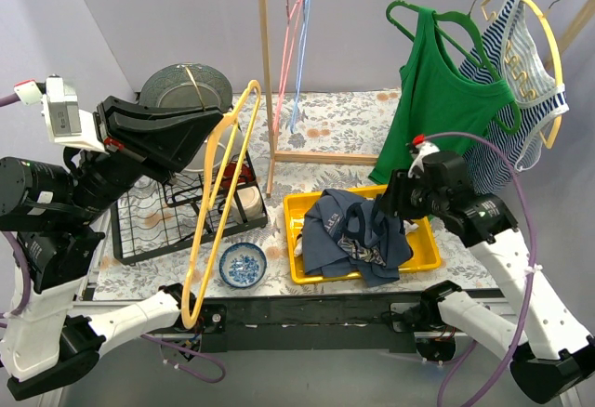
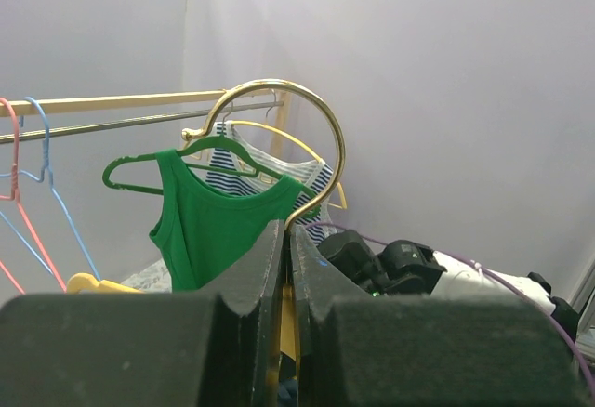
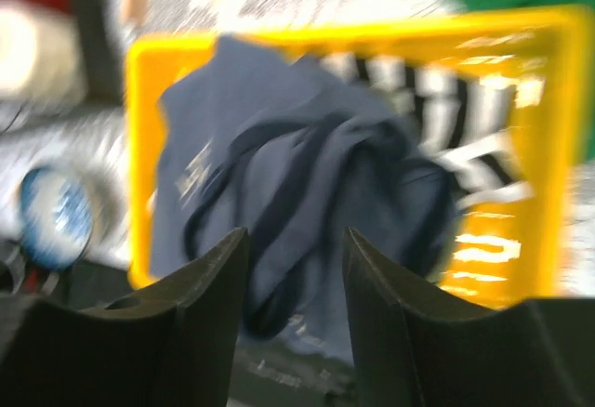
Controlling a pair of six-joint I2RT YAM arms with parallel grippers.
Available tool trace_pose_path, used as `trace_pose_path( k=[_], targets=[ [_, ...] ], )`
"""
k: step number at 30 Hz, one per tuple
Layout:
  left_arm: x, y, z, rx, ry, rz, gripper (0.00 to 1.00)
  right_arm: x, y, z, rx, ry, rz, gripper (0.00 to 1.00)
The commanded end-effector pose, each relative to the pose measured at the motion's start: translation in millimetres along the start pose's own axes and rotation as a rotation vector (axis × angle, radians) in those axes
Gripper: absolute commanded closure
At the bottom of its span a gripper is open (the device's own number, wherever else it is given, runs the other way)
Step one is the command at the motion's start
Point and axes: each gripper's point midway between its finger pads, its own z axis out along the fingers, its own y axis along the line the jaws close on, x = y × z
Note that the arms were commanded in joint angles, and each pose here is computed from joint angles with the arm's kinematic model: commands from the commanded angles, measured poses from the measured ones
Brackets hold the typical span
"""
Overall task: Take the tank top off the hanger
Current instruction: Place the tank top in the bin.
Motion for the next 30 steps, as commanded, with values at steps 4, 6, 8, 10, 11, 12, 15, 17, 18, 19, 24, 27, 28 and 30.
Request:
trace_pose_path(
  k=[4,6,8,10,11,12,15,17,18,19,24,27,28,30],
  targets=[
    [-5,1,-1,-0.007,-0.037,0.006,1.00,75,71,-8,-0.584,0.180,-0.041,0.48],
    [-5,1,-2,-0.010,-0.038,0.005,1.00,92,56,6,-0.531,0.191,-0.005,0.45],
    [-5,1,-3,-0.009,-0.040,0.005,1.00,102,48,10,-0.502,0.195,0.003,0.42],
    [-7,2,-5,-0.015,-0.050,0.007,1.00,105,40,14,-0.460,0.187,0.004,0.38],
    [-7,2,-5,-0.017,-0.054,0.008,1.00,110,33,18,-0.425,0.199,0.012,0.34],
    [-6,3,-5,-0.019,-0.055,0.009,1.00,110,25,23,-0.376,0.184,0.012,0.34],
    [-7,3,-4,-0.015,-0.057,0.007,1.00,113,10,33,-0.298,0.166,0.021,0.30],
    [-5,3,-3,-0.013,-0.053,0.005,1.00,111,2,37,-0.251,0.152,0.021,0.27],
    [-5,3,-2,-0.013,-0.051,0.006,1.00,111,-6,41,-0.203,0.140,0.018,0.27],
    [-4,3,-2,-0.012,-0.051,0.004,1.00,114,-11,45,-0.175,0.151,0.022,0.27],
    [-3,5,-1,-0.019,-0.055,0.005,1.00,109,-16,53,-0.119,0.133,0.062,0.30],
    [-3,5,-2,-0.018,-0.056,0.003,1.00,107,-19,56,-0.076,0.118,0.054,0.32],
    [-3,5,-2,-0.019,-0.057,0.003,1.00,112,-19,58,-0.059,0.141,0.042,0.32],
    [-3,6,-3,-0.024,-0.058,0.005,1.00,112,-24,61,-0.016,0.144,0.031,0.33]
  ],
)
